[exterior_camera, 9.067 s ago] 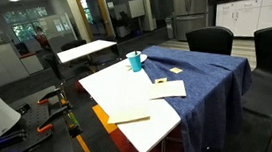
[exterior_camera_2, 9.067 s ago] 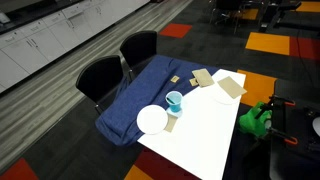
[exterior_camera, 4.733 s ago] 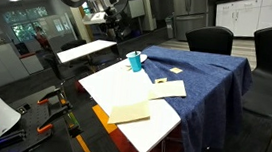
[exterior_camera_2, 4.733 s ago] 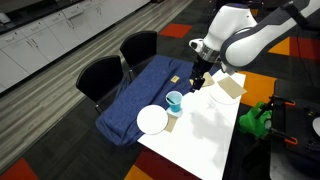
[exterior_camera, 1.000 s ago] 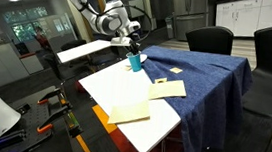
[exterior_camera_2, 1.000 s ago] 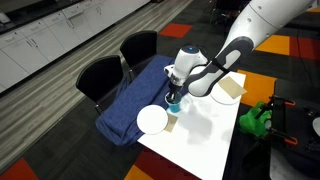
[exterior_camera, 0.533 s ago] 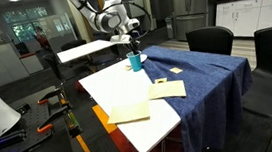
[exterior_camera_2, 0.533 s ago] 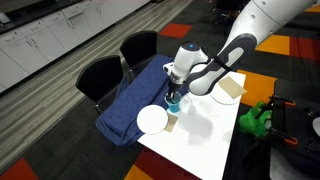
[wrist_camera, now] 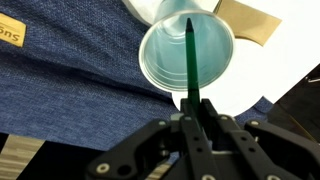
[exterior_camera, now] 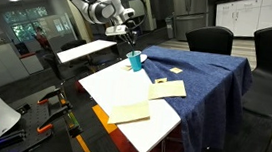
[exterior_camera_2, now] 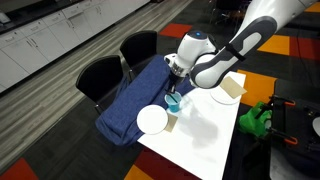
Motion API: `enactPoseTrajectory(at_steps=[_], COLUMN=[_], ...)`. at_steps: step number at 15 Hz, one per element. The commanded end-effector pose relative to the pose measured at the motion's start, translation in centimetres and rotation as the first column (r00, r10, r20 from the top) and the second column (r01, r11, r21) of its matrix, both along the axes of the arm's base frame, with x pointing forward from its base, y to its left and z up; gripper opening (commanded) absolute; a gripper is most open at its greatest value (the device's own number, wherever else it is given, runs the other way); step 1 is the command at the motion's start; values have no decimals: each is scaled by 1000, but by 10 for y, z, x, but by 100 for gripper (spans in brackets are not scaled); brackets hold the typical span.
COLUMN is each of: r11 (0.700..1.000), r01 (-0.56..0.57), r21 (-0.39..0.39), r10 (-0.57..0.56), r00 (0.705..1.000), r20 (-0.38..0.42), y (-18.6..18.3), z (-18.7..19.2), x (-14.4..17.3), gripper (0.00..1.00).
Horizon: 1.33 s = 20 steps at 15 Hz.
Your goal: Take the pen out of the light blue cup and set it down on the table
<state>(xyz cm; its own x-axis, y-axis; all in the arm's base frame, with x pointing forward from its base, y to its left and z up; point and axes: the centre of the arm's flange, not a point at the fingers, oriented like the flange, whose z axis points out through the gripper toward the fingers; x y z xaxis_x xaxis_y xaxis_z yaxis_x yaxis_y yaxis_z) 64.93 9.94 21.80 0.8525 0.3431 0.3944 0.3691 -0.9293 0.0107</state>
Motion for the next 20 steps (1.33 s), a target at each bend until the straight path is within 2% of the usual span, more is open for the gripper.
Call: enactPoseTrajectory(at_steps=[1,7,12,17,20], r11=[1000,998,991,975,960], r01=[-24,-69,-134,-223,-278], r21=[-2,-4,-16,-10,3], r10=[24,69,135,221,273], r00=[999,994,989,970,939], r20=[48,84,65,-102,-209], y=[-5,1,12,20,19], z=[42,94,127,140,137], x=[-29,-46,-63,-78,-87], gripper=[4,4,4,4,4])
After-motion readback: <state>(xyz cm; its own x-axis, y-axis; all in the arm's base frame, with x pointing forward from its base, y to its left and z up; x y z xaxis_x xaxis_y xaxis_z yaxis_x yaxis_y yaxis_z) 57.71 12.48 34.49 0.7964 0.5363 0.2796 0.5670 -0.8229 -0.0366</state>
